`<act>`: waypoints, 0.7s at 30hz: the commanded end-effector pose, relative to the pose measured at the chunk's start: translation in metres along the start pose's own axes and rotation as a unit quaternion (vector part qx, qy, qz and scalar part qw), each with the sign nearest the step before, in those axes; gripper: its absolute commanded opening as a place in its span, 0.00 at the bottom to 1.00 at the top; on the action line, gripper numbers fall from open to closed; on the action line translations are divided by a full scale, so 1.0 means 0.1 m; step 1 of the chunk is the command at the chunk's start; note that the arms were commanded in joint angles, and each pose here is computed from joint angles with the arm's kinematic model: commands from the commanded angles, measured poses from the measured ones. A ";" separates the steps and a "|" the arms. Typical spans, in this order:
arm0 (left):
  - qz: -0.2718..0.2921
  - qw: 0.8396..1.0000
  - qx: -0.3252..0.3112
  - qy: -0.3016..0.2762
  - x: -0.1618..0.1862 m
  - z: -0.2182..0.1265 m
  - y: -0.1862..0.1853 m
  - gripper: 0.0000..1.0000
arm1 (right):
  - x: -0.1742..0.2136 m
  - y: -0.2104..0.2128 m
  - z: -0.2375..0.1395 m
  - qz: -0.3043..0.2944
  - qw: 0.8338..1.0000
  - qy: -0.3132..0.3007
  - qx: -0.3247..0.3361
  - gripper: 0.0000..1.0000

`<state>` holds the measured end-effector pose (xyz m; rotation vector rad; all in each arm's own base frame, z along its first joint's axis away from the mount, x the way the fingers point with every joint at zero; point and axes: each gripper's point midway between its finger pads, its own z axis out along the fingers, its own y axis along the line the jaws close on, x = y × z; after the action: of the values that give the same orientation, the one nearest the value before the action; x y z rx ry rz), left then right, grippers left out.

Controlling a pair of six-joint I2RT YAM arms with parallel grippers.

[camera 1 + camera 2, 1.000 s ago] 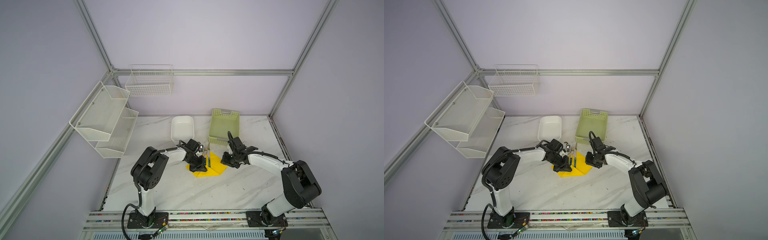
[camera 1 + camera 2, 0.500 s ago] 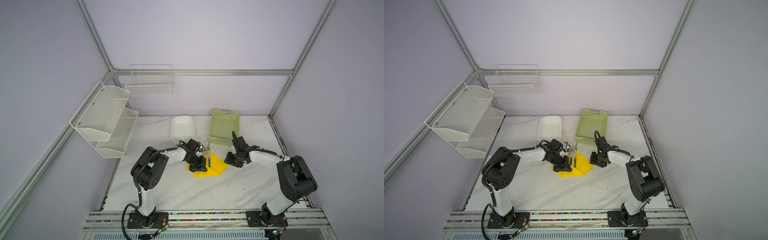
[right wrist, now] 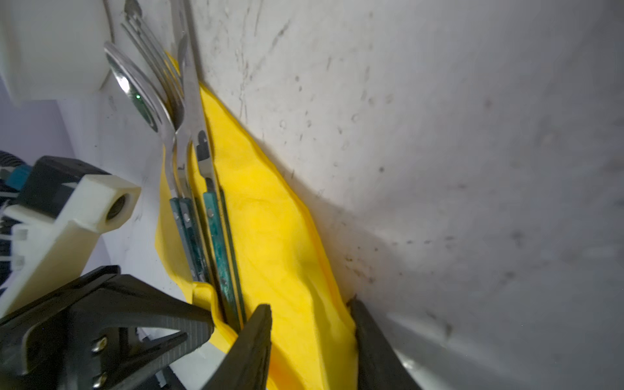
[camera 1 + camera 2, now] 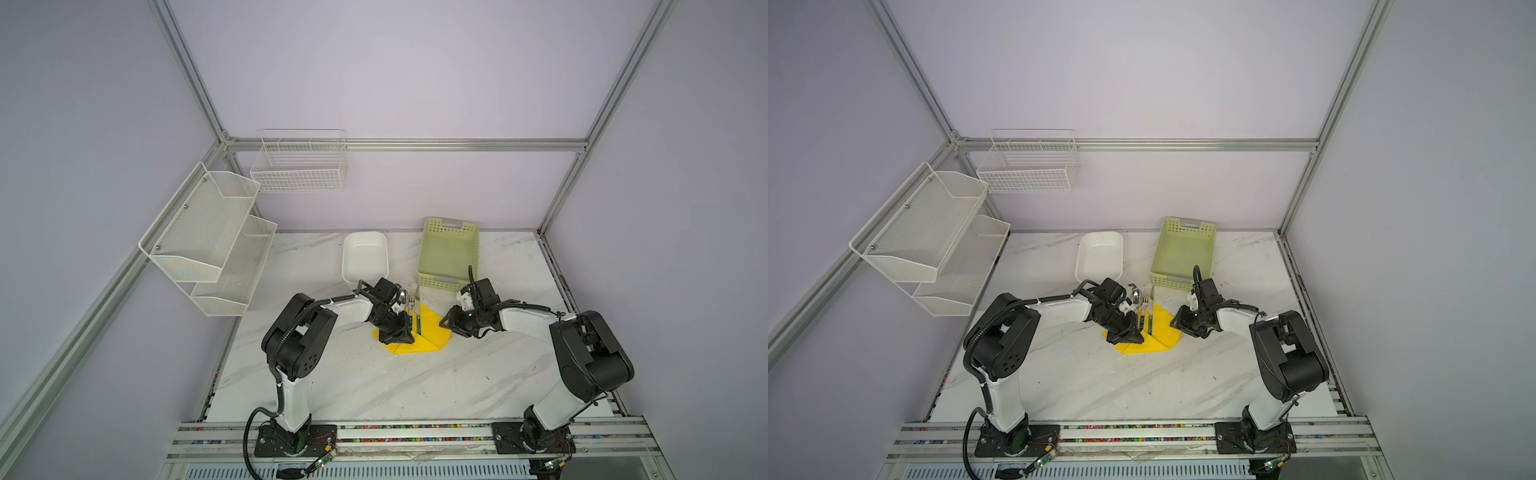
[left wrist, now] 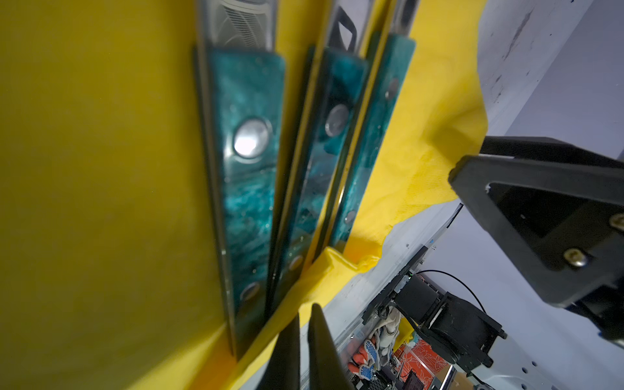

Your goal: Place the utensils on the paper napkin and roll it up

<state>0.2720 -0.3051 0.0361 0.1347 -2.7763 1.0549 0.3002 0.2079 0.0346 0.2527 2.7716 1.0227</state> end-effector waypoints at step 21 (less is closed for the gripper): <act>0.005 1.000 -0.001 -0.013 -0.07 -0.07 -0.10 0.10 | -0.08 0.17 -0.30 0.006 1.000 -0.023 -0.018 0.37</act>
<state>0.2719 -0.3051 0.0361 0.1343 -2.7766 1.0545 0.3028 0.2054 0.0637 0.2888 2.7081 1.0980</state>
